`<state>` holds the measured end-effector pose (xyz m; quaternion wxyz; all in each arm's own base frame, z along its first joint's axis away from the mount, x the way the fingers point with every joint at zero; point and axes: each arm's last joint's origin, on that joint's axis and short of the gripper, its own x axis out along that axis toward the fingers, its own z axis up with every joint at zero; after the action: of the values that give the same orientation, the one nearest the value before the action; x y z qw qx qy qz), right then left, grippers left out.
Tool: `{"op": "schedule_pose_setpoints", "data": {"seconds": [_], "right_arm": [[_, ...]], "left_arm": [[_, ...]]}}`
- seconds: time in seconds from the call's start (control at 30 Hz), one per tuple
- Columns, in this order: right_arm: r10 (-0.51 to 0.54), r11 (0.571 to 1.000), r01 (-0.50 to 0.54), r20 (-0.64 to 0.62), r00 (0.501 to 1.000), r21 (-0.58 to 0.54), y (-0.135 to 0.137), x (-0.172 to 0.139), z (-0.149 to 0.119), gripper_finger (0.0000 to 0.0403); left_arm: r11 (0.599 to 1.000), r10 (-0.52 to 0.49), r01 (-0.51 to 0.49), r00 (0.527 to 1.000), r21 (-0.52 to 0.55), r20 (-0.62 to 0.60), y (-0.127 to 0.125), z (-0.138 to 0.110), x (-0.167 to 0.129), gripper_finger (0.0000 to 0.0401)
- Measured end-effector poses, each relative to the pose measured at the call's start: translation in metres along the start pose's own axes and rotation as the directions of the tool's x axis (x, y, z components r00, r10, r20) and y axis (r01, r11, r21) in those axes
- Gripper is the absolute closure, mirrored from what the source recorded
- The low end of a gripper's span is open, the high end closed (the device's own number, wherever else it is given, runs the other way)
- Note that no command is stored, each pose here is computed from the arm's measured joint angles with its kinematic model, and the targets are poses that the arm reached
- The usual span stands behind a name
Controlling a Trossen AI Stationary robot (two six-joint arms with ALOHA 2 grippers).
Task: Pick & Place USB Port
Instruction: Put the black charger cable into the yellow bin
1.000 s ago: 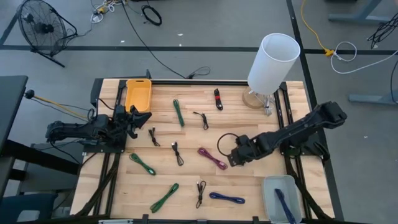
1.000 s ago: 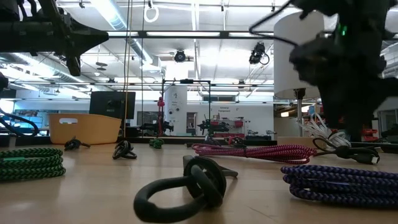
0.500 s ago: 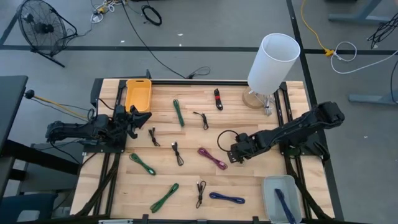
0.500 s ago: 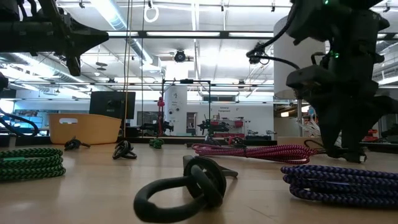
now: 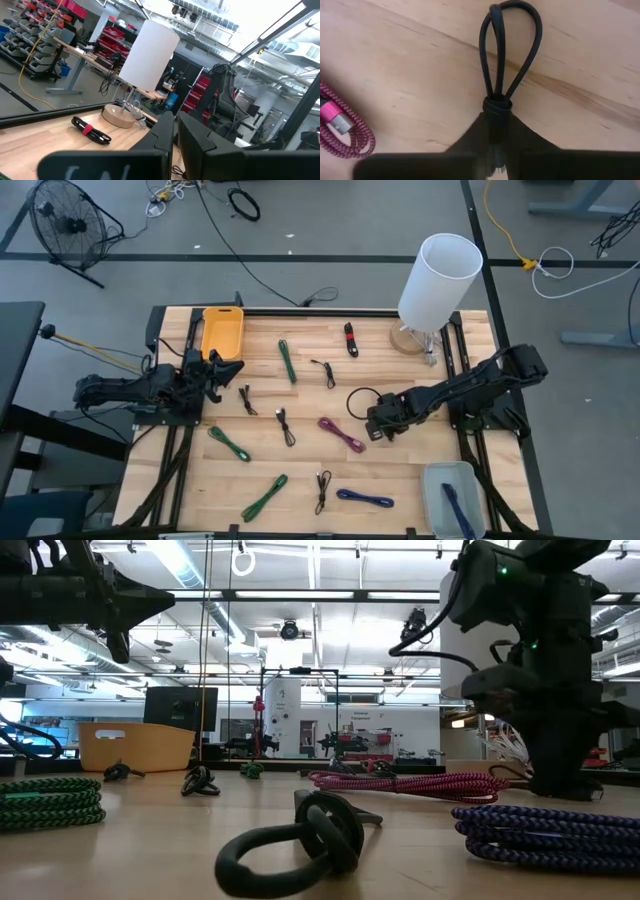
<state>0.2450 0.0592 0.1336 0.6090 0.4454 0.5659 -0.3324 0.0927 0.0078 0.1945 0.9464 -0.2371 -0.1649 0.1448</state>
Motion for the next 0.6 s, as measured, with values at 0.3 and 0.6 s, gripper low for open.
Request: {"op": "schedule_pose_setpoints", "data": {"seconds": [0.3,0.6], "right_arm": [[0.213,0.973,-0.212,0.003,0.977,-0.096,0.020,-0.043,0.003,0.0394],[0.638,0.751,-0.451,0.351,0.686,-0.482,0.065,-0.203,0.006,0.0394]], "left_arm": [[1.000,-0.029,0.029,0.999,0.000,-0.013,-0.001,0.000,0.000,0.0373],[0.995,-0.091,0.090,0.996,-0.047,-0.005,-0.004,0.002,0.000,0.0373]]}}
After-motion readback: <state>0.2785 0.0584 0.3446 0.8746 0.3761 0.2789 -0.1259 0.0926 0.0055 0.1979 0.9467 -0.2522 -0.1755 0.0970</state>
